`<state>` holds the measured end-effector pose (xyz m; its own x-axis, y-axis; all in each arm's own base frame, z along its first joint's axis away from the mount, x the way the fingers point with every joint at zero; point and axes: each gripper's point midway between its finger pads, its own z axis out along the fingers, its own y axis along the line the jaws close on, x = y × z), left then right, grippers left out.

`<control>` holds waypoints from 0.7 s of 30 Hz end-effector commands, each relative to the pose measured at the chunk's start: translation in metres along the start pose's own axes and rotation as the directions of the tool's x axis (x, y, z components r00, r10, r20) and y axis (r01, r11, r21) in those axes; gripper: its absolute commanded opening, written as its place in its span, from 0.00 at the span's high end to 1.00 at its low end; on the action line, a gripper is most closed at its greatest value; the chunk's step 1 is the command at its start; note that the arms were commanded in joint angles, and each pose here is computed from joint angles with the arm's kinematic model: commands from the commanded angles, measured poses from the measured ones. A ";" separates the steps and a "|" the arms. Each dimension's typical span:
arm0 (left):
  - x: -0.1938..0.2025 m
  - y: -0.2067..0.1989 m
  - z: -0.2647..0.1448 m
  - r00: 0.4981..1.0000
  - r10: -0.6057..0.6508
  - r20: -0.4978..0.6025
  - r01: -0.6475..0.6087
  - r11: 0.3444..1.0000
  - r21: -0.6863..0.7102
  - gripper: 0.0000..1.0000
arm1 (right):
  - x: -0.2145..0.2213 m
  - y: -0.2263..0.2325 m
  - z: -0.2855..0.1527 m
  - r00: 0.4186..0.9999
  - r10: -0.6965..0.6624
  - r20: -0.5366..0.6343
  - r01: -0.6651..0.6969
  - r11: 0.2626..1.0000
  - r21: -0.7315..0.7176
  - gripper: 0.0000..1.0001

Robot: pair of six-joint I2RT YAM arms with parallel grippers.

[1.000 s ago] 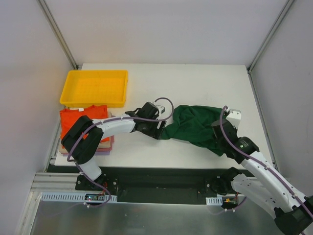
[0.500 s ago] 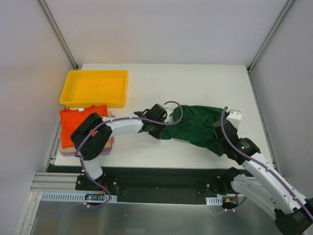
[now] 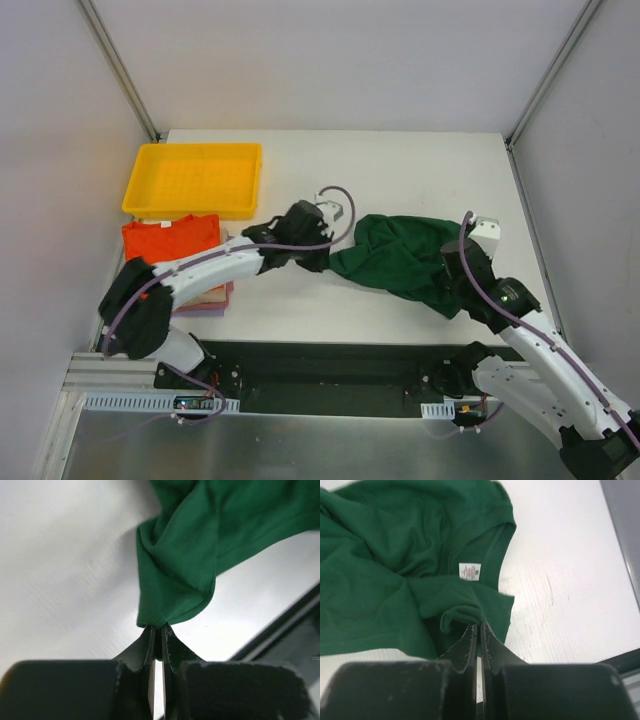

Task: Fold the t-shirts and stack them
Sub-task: Flatten out the tshirt

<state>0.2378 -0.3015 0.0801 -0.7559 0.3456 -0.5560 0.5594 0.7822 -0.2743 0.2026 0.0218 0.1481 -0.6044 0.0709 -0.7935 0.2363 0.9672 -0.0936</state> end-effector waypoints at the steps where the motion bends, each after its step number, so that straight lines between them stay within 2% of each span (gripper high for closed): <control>1: -0.067 0.006 -0.091 0.936 -0.209 0.284 0.188 0.977 0.102 1.00 | -0.048 -0.017 -0.024 0.997 0.030 0.074 -0.033 0.998 0.051 1.00; 3: -0.087 0.027 -0.129 0.872 -0.294 0.390 0.267 0.956 0.124 1.00 | -0.068 -0.022 -0.035 0.993 0.043 0.107 -0.048 0.998 0.048 1.00; 8: -0.131 0.044 -0.229 0.719 -0.283 0.635 0.287 0.953 0.100 1.00 | -0.127 -0.030 -0.070 0.975 0.070 0.210 -0.073 0.997 0.004 1.00; 16: -0.174 0.044 -0.361 0.519 -0.192 0.833 0.321 0.947 0.018 1.00 | -0.221 -0.046 -0.155 0.905 0.141 0.402 -0.095 0.987 -0.132 1.00; 18: -0.175 0.039 -0.388 0.479 -0.168 0.862 0.310 0.951 0.013 1.00 | -0.238 -0.050 -0.178 0.880 0.164 0.446 -0.090 0.979 -0.182 0.99; 21: -0.172 0.036 -0.410 0.443 -0.147 0.884 0.300 0.954 0.008 1.00 | -0.246 -0.058 -0.190 0.869 0.160 0.468 -0.086 0.981 -0.175 1.00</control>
<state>0.2661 -0.1494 0.4527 -0.2352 -0.4040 -0.8840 0.3346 0.8203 -0.4639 0.2047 0.0028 0.4425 -0.1542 0.1586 -0.9752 0.1701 0.9766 0.1319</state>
